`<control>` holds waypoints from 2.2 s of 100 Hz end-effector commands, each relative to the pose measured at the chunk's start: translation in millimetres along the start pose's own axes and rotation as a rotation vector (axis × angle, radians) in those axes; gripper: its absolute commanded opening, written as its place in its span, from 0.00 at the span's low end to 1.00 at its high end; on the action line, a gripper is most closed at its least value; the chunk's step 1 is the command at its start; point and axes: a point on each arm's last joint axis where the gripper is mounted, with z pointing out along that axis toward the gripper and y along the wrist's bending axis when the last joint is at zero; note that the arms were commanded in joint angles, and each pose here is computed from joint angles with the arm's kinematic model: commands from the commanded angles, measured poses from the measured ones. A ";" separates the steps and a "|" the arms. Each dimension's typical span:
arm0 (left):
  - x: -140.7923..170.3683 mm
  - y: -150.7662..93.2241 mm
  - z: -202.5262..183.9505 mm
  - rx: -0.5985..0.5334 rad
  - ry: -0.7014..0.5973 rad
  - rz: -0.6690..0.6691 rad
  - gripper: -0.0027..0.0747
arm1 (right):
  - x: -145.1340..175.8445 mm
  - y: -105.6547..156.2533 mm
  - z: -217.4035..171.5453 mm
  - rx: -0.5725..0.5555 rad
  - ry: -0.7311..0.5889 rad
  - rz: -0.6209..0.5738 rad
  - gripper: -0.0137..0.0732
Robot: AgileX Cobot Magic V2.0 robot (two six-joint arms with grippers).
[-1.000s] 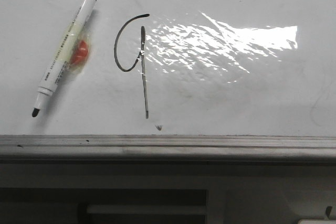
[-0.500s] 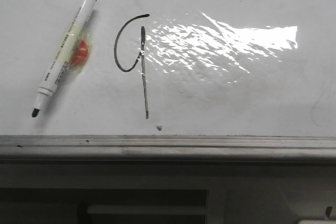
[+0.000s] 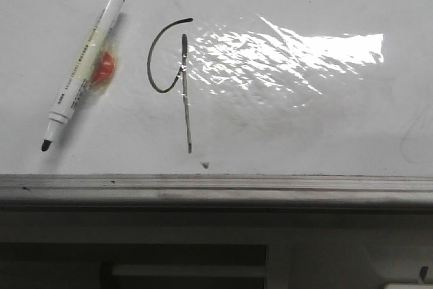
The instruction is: Write number 9 on whiteboard
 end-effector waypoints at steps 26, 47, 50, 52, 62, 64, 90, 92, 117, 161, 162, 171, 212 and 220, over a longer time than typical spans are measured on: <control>0.6 -1.0 -0.1 0.005 -0.056 -0.019 0.01 | -15.5 -0.6 -1.9 0.017 -0.099 0.003 0.09; 0.6 -1.0 -0.1 0.005 -0.056 -0.019 0.01 | -15.6 -0.6 -1.9 0.017 -0.101 0.003 0.09; 0.6 -1.0 -0.1 0.005 -0.056 -0.019 0.01 | -15.6 -0.6 -1.9 0.017 -0.101 0.003 0.09; 0.6 -1.0 -0.1 0.005 -0.056 -0.019 0.01 | -15.6 -0.6 -1.9 0.017 -0.101 0.003 0.09; 0.6 -1.0 -0.1 0.005 -0.056 -0.019 0.01 | -15.6 -0.6 -1.9 0.017 -0.101 0.003 0.09; 0.6 -1.0 -0.1 0.005 -0.056 -0.019 0.01 | -15.6 -0.6 -1.9 0.017 -0.101 0.003 0.09; 0.6 -1.0 -0.1 0.005 -0.056 -0.019 0.01 | -4.4 -6.0 -0.5 0.097 -0.088 0.002 0.09; 0.6 -1.0 -0.1 0.005 -0.056 -0.019 0.01 | -3.6 -7.2 -0.3 0.117 -0.089 -0.001 0.09; 0.6 -1.0 -0.1 0.005 -0.056 -0.019 0.01 | 22.1 -32.2 0.4 0.470 -0.126 -0.012 0.09; 0.6 -1.0 -0.1 0.005 -0.056 -0.019 0.01 | 45.2 -46.2 -6.5 0.738 0.094 -0.096 0.09; 0.6 -1.0 -0.1 0.005 -0.056 -0.019 0.01 | 45.7 -46.5 -6.8 0.743 0.101 -0.097 0.09; 0.6 -1.0 -0.1 0.005 -0.056 -0.019 0.01 | 49.3 -51.2 -12.0 0.833 0.147 -0.085 0.09; 0.6 -1.0 -0.1 0.005 -0.056 -0.019 0.01 | 52.1 -57.6 -22.3 1.016 0.202 -0.107 0.09; 0.6 -1.0 -0.1 0.005 -0.056 -0.019 0.01 | 52.1 -57.8 -22.6 1.022 0.202 -0.106 0.09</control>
